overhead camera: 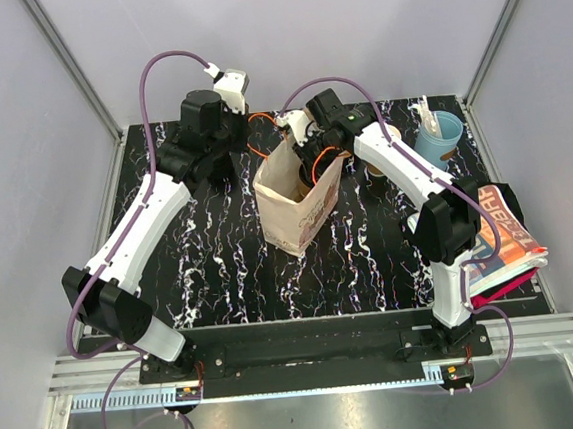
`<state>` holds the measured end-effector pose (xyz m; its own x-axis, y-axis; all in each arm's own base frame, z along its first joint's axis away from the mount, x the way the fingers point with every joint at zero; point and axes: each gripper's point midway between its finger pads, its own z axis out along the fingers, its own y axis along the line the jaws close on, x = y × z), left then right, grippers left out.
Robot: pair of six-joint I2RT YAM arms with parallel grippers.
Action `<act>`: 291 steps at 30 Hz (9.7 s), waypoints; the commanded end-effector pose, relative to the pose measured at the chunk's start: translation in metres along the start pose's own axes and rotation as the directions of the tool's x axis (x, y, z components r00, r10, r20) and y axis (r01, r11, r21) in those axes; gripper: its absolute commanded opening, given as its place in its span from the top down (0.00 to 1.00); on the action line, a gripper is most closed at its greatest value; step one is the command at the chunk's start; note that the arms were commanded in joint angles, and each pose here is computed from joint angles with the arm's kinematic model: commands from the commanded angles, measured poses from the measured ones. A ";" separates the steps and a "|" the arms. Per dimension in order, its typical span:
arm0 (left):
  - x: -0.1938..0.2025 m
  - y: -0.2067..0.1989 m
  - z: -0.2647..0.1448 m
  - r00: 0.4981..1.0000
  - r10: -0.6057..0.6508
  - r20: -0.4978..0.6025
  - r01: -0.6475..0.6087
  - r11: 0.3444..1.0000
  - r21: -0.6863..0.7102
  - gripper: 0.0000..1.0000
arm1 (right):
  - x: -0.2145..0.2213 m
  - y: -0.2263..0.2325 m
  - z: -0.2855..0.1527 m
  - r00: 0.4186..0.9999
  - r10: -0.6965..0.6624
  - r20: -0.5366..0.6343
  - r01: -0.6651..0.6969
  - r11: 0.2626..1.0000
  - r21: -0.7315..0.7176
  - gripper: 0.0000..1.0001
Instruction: Pack the takeout coffee
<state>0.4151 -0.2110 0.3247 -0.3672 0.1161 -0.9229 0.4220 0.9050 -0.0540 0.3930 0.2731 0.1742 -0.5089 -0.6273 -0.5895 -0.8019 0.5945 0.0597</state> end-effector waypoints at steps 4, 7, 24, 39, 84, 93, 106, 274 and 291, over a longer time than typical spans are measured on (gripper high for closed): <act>-0.018 -0.003 -0.002 0.998 -0.010 0.059 0.010 1.000 0.010 1.00 | -0.017 -0.004 -0.015 0.997 -0.022 0.074 0.020 0.999 0.028 1.00; -0.019 -0.003 -0.002 0.998 -0.012 0.064 0.011 1.000 0.010 1.00 | -0.018 -0.004 -0.015 0.997 -0.023 0.076 0.021 0.999 0.030 1.00; -0.020 -0.002 -0.003 0.998 -0.012 0.064 0.012 1.000 0.009 1.00 | -0.014 -0.006 -0.007 0.998 -0.019 0.058 0.018 0.999 0.029 1.00; -0.020 -0.002 -0.003 0.998 -0.012 0.065 0.012 1.000 0.009 1.00 | -0.014 -0.006 -0.009 0.998 -0.019 0.060 0.017 0.999 0.033 0.77; -0.022 -0.007 -0.006 0.998 -0.003 0.070 0.000 0.999 0.036 0.99 | -0.053 0.013 -0.137 0.957 -0.124 0.264 0.086 0.984 0.153 0.00; -0.023 -0.007 -0.006 0.997 -0.001 0.072 -0.001 0.999 0.034 0.98 | -0.062 0.030 -0.187 0.919 -0.146 0.367 0.088 0.981 0.171 0.00; -0.039 -0.011 -0.024 0.993 0.020 0.117 -0.026 0.998 0.057 0.53 | -0.067 -0.016 -0.275 0.842 -0.265 0.470 -0.040 0.838 0.544 0.00; 0.006 -0.002 -0.081 0.977 0.164 0.139 -0.179 0.978 0.107 0.01 | 0.144 -0.291 -0.252 0.777 0.389 0.495 -0.628 0.423 0.653 0.92; 0.005 0.003 -0.083 0.975 0.173 0.139 -0.185 0.979 0.083 0.01 | 0.090 -0.195 -0.358 0.781 0.181 0.598 -0.598 0.495 0.631 0.92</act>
<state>0.3408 -0.1744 0.3347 -0.2238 0.2411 -0.9443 0.5600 0.8248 0.0779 0.4145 -0.0973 0.3529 -0.4432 -0.0409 -0.8955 0.1608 0.9791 -0.1243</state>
